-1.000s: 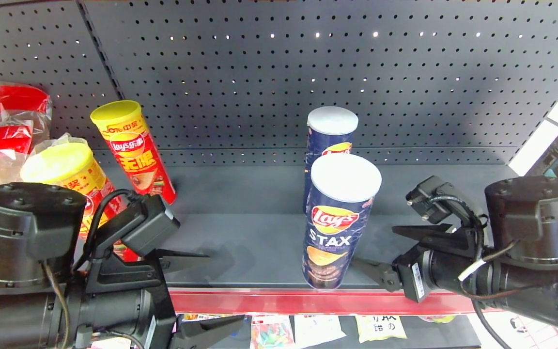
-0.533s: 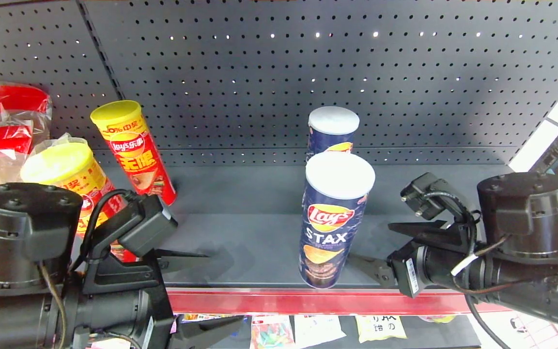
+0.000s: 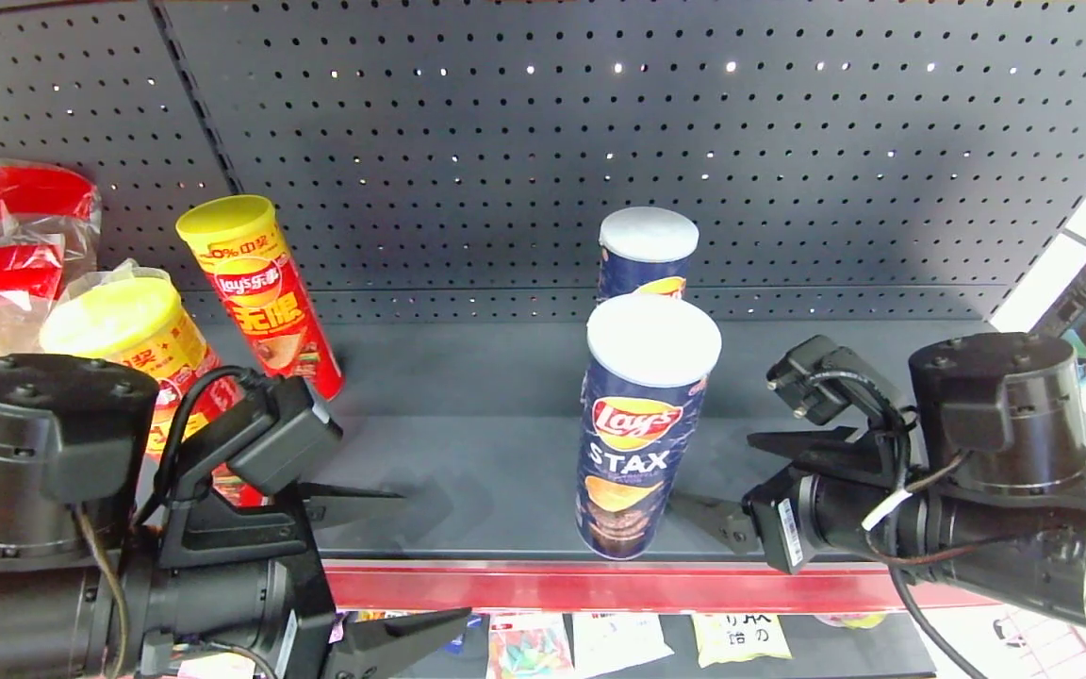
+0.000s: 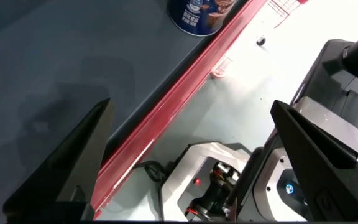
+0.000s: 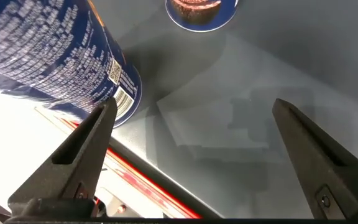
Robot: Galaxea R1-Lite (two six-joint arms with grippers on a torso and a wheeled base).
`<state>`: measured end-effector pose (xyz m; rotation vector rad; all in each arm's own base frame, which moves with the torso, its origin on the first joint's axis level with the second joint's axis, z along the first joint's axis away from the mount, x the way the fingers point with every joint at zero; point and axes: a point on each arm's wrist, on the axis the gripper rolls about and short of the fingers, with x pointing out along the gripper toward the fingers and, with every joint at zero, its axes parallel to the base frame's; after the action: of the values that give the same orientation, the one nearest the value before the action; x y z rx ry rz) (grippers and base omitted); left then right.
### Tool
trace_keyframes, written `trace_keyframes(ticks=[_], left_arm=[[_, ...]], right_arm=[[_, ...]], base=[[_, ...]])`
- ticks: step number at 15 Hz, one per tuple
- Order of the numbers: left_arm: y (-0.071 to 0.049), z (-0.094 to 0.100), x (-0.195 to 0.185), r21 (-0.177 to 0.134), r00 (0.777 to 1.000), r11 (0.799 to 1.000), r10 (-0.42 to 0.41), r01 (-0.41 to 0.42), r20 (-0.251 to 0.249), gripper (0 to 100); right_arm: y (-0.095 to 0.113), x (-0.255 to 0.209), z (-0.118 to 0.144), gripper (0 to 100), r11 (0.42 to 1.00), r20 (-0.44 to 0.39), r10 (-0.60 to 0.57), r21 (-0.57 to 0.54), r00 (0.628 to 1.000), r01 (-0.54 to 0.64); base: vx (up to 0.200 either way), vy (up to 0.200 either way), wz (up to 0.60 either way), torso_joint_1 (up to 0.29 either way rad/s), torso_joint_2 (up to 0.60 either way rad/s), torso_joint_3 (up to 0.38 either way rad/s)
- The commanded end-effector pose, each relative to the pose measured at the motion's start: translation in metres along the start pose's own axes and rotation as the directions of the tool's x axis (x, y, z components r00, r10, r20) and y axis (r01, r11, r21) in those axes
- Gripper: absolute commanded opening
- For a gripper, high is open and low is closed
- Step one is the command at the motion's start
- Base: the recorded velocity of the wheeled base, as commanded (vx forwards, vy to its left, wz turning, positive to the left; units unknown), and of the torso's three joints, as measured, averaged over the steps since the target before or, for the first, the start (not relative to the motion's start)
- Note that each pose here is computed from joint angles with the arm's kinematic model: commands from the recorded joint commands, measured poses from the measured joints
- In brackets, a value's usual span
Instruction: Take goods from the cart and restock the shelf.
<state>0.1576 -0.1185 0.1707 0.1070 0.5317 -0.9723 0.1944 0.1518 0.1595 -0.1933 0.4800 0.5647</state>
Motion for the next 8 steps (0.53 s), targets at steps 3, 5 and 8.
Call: trace_keyframes(ticks=[3, 5, 8], left_arm=[[0.005, -0.001, 0.006, -0.013, 1.000, 1.000, 0.024, -0.024, -0.020, 100], [0.009, 0.002, 0.013, -0.016, 0.999, 0.999, 0.030, -0.030, -0.030, 100], [0.015, 0.011, 0.028, -0.008, 0.994, 0.995, 0.100, -0.100, -0.049, 100]], right_arm=[[-0.003, -0.009, -0.001, 100, 1.000, 0.016, -0.013, 0.014, 1.000, 0.013], [-0.008, -0.025, 0.003, 100, 0.999, 0.067, -0.032, 0.026, 0.997, 0.030], [-0.012, -0.059, 0.009, 100, 0.996, 0.170, -0.083, 0.043, 0.982, 0.077]], base=[[0.000, 0.000, 0.00, 0.000, 0.00, 0.000], [0.000, 0.000, 0.00, 0.000, 0.00, 0.000], [0.000, 0.000, 0.00, 0.000, 0.00, 0.000]])
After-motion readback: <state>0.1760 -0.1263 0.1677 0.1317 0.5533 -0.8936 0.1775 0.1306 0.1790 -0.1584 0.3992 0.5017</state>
